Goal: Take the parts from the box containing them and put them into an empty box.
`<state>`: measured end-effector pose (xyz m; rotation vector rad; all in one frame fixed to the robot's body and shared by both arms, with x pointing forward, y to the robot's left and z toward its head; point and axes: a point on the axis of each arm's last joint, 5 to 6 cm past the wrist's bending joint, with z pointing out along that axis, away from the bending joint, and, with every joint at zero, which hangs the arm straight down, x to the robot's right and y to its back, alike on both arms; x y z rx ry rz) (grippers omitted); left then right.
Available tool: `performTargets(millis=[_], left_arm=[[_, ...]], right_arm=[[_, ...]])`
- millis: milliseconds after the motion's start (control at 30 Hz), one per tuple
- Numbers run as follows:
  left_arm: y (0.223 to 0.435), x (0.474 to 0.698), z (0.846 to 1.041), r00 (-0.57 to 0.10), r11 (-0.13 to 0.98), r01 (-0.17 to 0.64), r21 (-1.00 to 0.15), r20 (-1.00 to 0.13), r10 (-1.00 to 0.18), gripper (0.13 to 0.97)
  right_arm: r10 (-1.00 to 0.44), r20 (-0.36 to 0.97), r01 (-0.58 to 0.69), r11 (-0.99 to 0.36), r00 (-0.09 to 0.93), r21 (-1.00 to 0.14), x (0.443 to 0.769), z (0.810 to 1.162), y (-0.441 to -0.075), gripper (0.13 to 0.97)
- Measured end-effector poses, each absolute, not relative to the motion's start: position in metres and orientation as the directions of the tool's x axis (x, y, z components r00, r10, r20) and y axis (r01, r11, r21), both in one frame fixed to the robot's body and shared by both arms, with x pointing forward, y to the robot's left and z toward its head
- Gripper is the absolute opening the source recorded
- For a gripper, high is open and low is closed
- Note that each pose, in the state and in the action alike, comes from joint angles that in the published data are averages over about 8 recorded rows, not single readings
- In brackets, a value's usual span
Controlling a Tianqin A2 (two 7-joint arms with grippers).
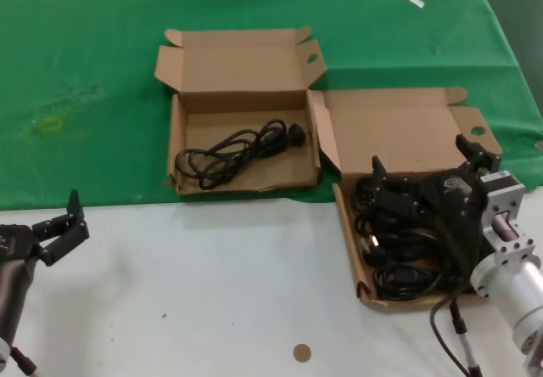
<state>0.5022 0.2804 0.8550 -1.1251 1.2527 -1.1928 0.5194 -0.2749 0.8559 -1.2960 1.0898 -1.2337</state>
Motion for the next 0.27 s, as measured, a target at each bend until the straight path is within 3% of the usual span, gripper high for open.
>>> performTargets(millis=[267], left_arm=[[0.2804,0.5022,0.855,-0.035,0.07,0.022,-0.997,-0.071,-0.997,0.966]], right_arm=[[-0.993,0.096,0.027,-0.095,0.074,-0.995,0.5194,0.8559,-0.2749,0.966]])
